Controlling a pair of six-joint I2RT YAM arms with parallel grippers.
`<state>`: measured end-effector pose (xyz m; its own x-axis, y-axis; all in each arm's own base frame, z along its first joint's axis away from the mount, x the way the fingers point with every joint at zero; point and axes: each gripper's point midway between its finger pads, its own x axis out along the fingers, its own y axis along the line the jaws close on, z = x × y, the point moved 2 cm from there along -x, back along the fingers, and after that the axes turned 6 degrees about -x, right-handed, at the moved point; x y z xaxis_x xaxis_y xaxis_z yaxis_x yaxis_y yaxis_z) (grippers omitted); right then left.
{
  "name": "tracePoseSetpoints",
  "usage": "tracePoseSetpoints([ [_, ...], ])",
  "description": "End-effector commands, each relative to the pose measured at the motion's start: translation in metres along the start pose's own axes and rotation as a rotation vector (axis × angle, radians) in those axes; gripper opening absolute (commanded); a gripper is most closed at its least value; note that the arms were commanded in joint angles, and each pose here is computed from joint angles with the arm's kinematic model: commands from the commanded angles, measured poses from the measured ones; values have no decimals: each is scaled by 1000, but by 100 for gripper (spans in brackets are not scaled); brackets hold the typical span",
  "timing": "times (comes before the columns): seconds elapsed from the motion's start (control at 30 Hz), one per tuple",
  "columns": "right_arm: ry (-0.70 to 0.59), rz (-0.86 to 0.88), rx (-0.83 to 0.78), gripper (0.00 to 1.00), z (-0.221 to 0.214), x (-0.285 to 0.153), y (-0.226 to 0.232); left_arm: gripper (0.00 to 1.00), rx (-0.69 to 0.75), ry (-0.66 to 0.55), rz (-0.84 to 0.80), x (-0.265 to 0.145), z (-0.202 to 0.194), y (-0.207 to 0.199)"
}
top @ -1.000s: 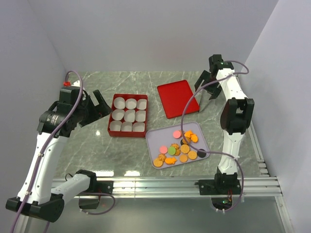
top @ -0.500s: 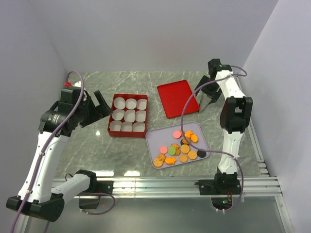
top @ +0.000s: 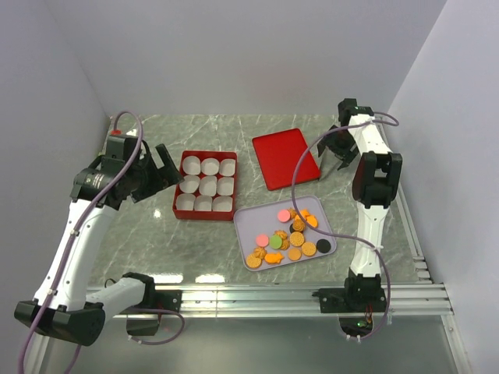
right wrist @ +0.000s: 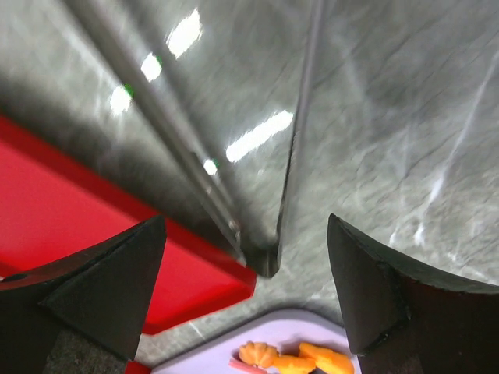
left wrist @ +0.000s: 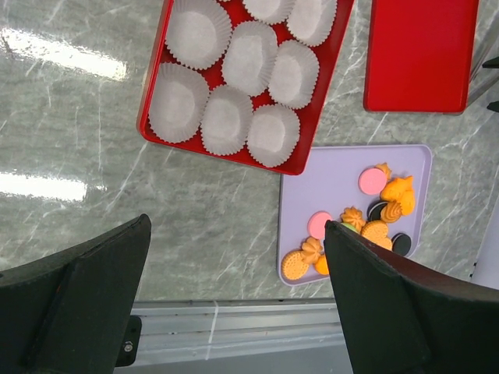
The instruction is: Pack the cookies
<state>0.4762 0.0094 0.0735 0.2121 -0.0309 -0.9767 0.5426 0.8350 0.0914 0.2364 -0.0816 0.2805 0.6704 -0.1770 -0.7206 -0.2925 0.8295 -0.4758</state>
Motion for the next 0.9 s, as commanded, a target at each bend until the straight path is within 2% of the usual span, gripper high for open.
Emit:
tracePoseSetpoints([
  [0.0,-47,-35,35,90,17,-8,-5,99,22,-17,-17,3,6,-5],
  [0.17,-40,-28,29,90,17,2,-6,99,26,-21,4,5,8,-3],
  [0.37,-47,68,21,90,23,11,14,100,25,-23,10,11,12,-6],
  [0.53,-60,62,12,90,31,15,15,99,18,-11,20,17,12,-5],
  [0.7,-26,32,12,81,27,25,13,99,11,-10,19,18,11,-5],
  [0.87,-17,-38,16,87,26,28,2,99,-5,-6,25,22,9,-4],
])
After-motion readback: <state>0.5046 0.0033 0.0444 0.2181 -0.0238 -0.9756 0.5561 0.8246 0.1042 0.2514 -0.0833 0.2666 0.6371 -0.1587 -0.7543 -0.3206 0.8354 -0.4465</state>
